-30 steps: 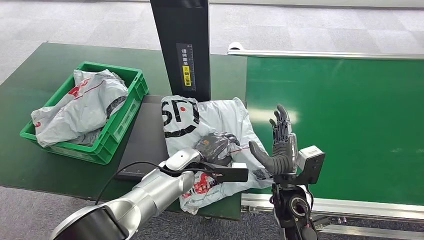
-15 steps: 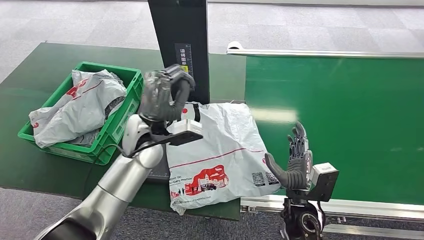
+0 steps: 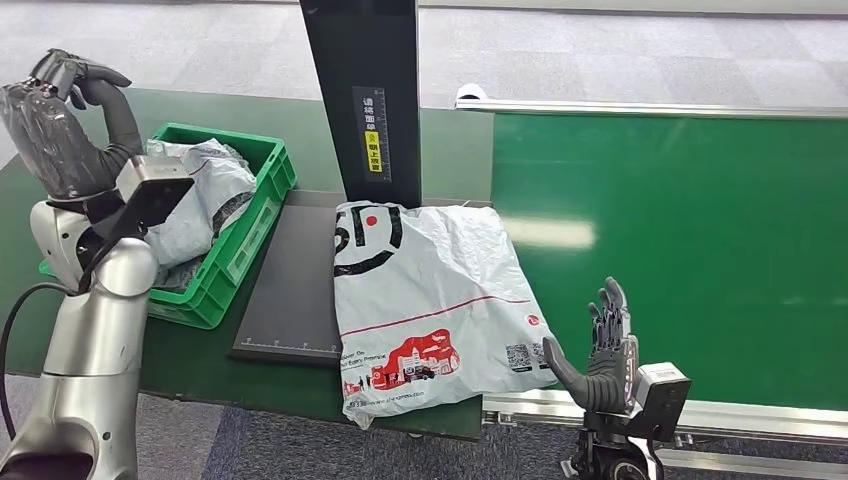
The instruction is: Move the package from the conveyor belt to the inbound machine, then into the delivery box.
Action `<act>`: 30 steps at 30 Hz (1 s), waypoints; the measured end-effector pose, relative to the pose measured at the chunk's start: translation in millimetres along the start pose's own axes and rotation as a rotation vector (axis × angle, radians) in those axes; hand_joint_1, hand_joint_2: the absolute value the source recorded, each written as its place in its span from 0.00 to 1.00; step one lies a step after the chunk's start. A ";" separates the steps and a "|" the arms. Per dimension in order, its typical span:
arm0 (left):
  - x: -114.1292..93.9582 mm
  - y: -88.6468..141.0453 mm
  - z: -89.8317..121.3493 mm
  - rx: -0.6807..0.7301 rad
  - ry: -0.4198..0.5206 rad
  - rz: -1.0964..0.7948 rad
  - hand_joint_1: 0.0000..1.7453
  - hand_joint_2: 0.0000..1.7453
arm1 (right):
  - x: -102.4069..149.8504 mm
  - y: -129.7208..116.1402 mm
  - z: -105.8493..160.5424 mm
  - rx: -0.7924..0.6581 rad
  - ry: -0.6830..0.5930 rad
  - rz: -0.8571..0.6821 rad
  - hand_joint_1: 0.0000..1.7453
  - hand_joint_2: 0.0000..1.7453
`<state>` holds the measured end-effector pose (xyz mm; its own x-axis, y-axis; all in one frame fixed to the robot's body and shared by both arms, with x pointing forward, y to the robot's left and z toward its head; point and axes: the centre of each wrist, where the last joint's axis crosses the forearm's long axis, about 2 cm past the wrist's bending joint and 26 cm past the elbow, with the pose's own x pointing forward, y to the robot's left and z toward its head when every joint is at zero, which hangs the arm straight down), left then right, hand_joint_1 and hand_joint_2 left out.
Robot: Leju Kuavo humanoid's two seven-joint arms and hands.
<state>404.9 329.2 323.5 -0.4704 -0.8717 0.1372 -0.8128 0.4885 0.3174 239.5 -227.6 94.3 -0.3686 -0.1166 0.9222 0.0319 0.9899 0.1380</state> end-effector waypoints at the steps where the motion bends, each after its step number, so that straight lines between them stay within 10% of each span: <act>1: -12.4 -2.8 0.5 -0.025 0.022 -0.012 1.00 1.00 | 0.1 1.1 -0.1 0.006 0.001 -0.003 0.00 1.00; 5: -41.9 -12.5 12.8 -0.129 0.073 0.038 0.01 1.00 | 0.8 3.7 -2.2 0.012 -0.002 -0.008 0.00 1.00; 15: 3.9 -44.5 62.2 -0.646 -0.010 0.350 0.00 1.00 | 1.7 5.0 -11.2 0.036 -0.019 -0.007 0.00 1.00; 30: 67.6 -69.8 99.1 -0.935 -0.206 0.482 0.00 1.00 | 1.0 6.6 -13.7 0.056 -0.021 0.004 0.00 1.00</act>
<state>395.8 239.9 217.6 -0.7915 -0.5288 0.3064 0.0189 0.4799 0.8771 252.1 -222.4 101.1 -0.3884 -0.1113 0.9147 -0.0187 0.9934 0.1130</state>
